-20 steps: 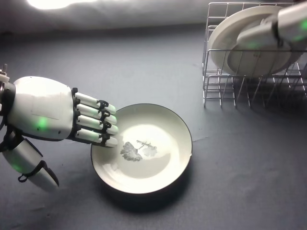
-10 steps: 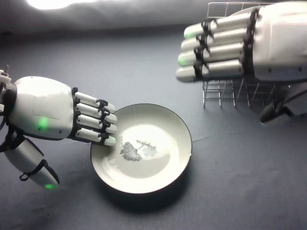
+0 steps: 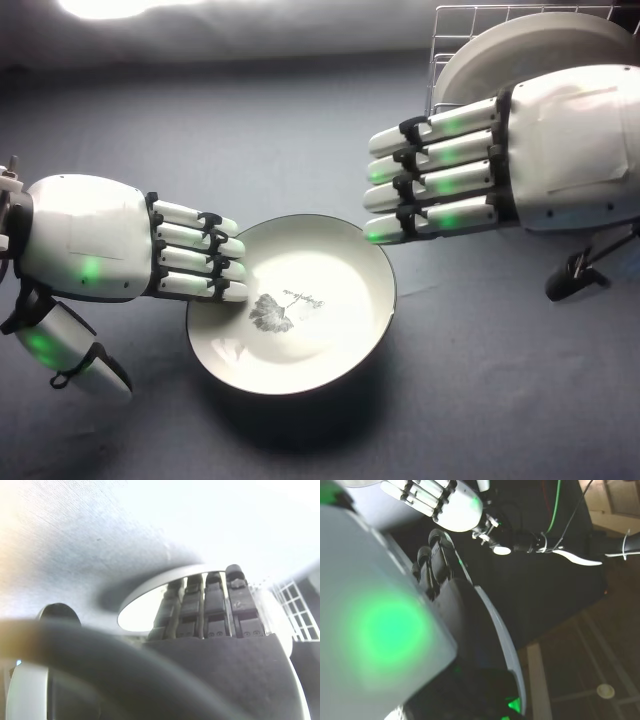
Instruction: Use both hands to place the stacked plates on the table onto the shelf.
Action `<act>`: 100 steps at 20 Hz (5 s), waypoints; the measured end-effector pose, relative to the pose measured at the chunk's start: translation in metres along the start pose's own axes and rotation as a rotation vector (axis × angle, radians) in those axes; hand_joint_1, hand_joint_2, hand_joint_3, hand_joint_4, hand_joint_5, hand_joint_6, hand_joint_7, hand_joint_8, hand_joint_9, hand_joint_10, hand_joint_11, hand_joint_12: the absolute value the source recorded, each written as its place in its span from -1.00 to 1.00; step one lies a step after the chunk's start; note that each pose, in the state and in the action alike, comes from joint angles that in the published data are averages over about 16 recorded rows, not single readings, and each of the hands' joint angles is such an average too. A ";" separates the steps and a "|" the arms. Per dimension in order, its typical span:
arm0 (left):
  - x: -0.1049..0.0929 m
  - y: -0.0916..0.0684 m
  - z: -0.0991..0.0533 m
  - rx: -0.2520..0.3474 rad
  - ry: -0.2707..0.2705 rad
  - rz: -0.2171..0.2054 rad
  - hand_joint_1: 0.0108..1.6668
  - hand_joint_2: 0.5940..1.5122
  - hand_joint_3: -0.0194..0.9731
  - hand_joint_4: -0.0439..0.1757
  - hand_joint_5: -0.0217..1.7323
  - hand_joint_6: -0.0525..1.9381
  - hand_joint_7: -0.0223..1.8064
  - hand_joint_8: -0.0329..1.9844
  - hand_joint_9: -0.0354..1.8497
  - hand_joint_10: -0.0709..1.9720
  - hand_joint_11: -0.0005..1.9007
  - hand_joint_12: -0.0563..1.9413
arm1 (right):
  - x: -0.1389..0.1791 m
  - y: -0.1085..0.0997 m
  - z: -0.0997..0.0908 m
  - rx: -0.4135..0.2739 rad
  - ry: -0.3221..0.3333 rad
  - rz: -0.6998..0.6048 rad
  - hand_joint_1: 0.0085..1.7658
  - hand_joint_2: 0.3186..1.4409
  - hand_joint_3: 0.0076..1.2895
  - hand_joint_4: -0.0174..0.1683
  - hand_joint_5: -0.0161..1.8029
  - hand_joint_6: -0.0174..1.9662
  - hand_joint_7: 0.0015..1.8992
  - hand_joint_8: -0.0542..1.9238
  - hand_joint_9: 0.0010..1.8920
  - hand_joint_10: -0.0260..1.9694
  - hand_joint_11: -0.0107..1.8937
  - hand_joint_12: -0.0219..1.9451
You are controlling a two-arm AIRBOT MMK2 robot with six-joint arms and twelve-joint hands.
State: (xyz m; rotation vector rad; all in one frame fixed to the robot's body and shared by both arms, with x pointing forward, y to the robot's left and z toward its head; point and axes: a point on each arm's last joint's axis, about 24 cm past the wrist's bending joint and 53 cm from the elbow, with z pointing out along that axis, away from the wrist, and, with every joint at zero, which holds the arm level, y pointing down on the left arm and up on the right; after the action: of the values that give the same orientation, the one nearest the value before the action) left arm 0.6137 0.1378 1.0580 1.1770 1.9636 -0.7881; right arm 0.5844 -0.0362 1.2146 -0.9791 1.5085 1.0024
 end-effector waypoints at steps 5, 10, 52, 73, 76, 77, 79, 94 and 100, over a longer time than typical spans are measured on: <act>0.011 -0.001 0.002 -0.004 0.016 -0.043 -0.99 0.06 -0.96 -0.68 -0.96 -0.98 -0.96 -0.97 -0.98 -0.96 -0.99 -0.97 | 0.010 0.006 0.008 -0.010 0.022 0.006 0.10 -0.07 -0.99 -0.76 -0.96 -0.97 -0.99 -0.93 -0.98 -0.96 -0.97 -0.98; 0.020 -0.002 0.003 -0.007 0.026 -0.108 -0.99 0.06 -0.96 -0.70 -0.97 -0.98 -0.96 -0.97 -0.98 -0.96 -0.99 -0.96 | 0.021 0.011 0.017 -0.011 0.044 0.020 0.11 -0.07 -0.99 -0.76 -0.96 -0.97 -0.99 -0.93 -0.98 -0.96 -0.97 -0.98; 0.034 -0.007 0.005 0.017 0.044 -0.337 -0.99 0.05 -0.96 -0.71 -0.98 -0.99 -0.99 -0.99 -0.99 -0.98 -0.97 -0.92 | 0.052 -0.001 0.140 0.005 0.049 0.122 0.29 0.10 -0.99 -0.84 -0.43 -0.89 -0.43 -0.80 -0.36 -0.87 -0.57 0.03; -0.072 -0.003 -0.041 -0.016 -0.145 -0.059 -0.99 0.03 -0.96 -0.53 -0.91 -0.93 -0.95 -0.95 -0.94 -0.98 -0.99 -0.94 | -0.006 0.006 0.101 -0.001 -0.086 0.237 0.34 0.14 -0.99 -0.72 0.04 -0.32 0.07 -0.21 0.28 -0.85 -0.09 0.30; -0.078 0.004 -0.057 -0.048 -0.169 -0.045 -0.99 0.03 -0.96 -0.52 -0.91 -0.93 -0.95 -0.95 -0.94 -0.98 -0.99 -0.94 | -0.024 0.006 0.090 -0.001 -0.132 0.274 0.35 0.15 -0.99 -0.69 0.07 -0.19 0.09 -0.16 0.28 -0.86 -0.10 0.30; -0.079 0.006 -0.062 -0.060 -0.174 -0.044 -0.99 0.03 -0.96 -0.52 -0.91 -0.93 -0.95 -0.95 -0.94 -0.98 -0.99 -0.94 | -0.029 0.007 0.086 -0.001 -0.147 0.287 0.35 0.15 -0.99 -0.68 0.08 -0.16 0.10 -0.14 0.28 -0.86 -0.10 0.30; -0.080 0.011 -0.072 -0.081 -0.184 -0.042 -0.99 0.03 -0.96 -0.52 -0.91 -0.93 -0.95 -0.95 -0.94 -0.98 -0.99 -0.94 | -0.041 0.008 0.080 -0.003 -0.179 0.316 0.36 0.16 -0.99 -0.66 0.09 -0.09 0.11 -0.12 0.28 -0.86 -0.11 0.30; -0.059 0.040 -0.120 -0.186 -0.155 -0.034 -0.99 0.04 -0.96 -0.53 -0.92 -0.93 -0.95 -0.95 -0.94 -0.98 -0.99 -0.94 | -0.118 -0.019 0.047 0.054 -0.438 0.715 0.38 0.18 -0.99 -0.64 0.12 -0.04 0.13 -0.12 0.27 -0.81 -0.10 0.29; -0.055 0.048 -0.127 -0.205 -0.144 -0.032 -0.99 0.03 -0.96 -0.53 -0.93 -0.93 -0.96 -0.95 -0.94 -0.98 -0.99 -0.94 | -0.128 -0.045 0.041 0.122 -0.495 0.942 0.45 0.18 -0.99 -0.73 0.11 -0.04 0.12 -0.14 0.15 -0.42 -0.11 0.28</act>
State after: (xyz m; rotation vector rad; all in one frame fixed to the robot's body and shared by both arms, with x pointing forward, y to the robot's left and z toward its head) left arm 0.6433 0.2303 1.1672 0.9443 1.8977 -0.6515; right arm 0.6570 -0.0015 1.3319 0.1492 1.5623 1.6223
